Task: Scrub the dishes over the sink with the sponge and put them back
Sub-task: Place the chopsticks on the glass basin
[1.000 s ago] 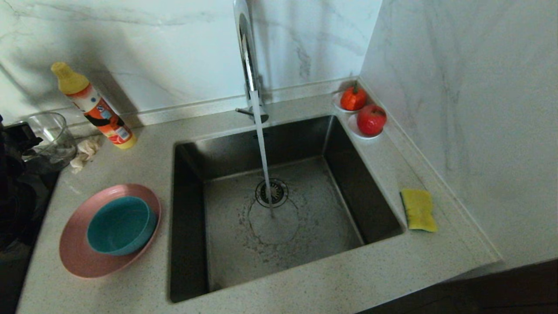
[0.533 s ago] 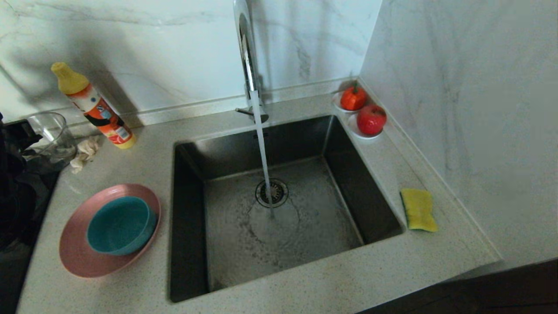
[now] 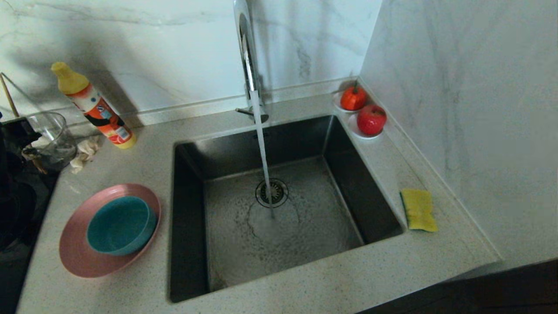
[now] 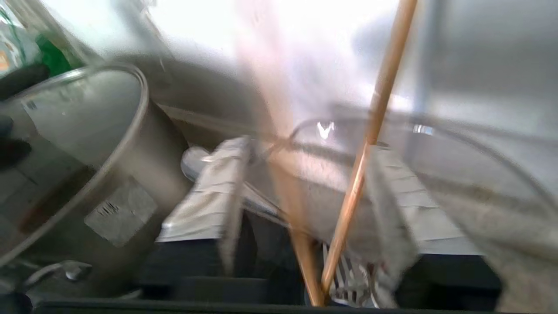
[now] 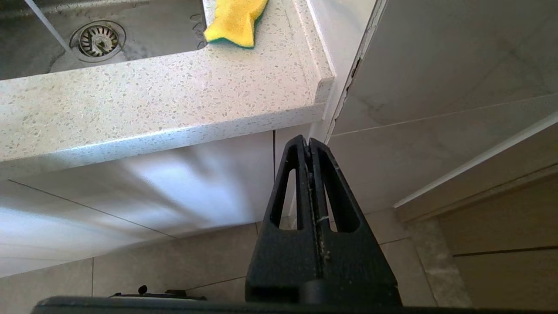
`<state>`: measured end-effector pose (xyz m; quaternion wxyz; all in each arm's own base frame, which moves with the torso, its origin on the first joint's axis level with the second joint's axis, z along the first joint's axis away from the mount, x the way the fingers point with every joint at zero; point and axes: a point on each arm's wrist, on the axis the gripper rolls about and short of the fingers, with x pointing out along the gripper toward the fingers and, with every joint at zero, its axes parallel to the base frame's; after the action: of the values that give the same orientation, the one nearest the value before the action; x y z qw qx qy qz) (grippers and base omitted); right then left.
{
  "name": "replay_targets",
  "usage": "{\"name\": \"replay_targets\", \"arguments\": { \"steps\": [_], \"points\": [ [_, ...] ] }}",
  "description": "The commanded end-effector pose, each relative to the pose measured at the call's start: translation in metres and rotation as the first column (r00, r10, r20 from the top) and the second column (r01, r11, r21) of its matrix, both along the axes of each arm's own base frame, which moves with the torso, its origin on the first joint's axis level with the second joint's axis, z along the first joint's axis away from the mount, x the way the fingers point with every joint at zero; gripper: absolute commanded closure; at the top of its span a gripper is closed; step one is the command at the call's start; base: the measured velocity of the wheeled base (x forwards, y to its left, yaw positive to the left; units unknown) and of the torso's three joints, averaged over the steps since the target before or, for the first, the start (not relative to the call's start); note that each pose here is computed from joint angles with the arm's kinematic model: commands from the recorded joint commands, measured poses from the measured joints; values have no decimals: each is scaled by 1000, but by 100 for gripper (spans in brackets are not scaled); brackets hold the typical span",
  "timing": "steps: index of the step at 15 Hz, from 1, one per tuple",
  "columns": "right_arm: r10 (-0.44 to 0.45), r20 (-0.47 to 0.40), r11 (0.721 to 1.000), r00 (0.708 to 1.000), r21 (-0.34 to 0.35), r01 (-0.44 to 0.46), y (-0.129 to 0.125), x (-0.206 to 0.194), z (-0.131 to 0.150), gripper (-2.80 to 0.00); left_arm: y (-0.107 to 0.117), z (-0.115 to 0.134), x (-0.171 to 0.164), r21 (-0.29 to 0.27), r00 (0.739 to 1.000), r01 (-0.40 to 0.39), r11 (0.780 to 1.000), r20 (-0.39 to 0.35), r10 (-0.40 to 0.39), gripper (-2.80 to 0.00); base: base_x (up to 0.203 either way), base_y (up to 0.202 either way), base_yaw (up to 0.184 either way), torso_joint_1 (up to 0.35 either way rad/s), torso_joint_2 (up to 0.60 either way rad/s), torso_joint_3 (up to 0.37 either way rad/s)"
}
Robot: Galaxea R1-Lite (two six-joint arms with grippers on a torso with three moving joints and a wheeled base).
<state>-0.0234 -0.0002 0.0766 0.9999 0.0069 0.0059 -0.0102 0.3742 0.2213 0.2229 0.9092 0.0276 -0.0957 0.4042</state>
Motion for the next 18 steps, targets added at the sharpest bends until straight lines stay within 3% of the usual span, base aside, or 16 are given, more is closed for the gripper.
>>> {"name": "replay_targets", "arguments": {
  "steps": [1,6,9,11,13,15,18],
  "points": [
    [0,0,1000,1000,0,0,0,0,0,0,-4,19,-8,20,999,-2,1000,44,2,-280,0,0,0,0,0,0],
    [0,0,1000,1000,0,0,0,0,0,0,-24,89,-43,88,985,-8,996,171,-8,-280,0,0,0,0,0,0],
    [0,0,1000,1000,0,0,0,0,0,0,-38,117,-67,71,983,-1,997,185,-12,-280,0,0,0,0,0,0],
    [-1,0,1000,1000,0,1,0,0,0,0,-51,132,-90,26,989,14,1000,149,-18,-280,0,0,0,0,0,0],
    [-1,0,1000,1000,0,1,0,0,0,0,-65,140,-114,-69,997,40,997,74,-35,-280,0,0,0,0,0,0],
    [0,0,1000,1000,0,0,0,0,0,0,-82,152,-145,-136,997,68,988,49,-62,-280,0,0,0,0,0,0],
    [0,0,1000,1000,0,0,0,0,0,0,-111,162,-196,-187,994,112,976,32,-108,-280,0,0,0,0,0,0]
  ]
}}
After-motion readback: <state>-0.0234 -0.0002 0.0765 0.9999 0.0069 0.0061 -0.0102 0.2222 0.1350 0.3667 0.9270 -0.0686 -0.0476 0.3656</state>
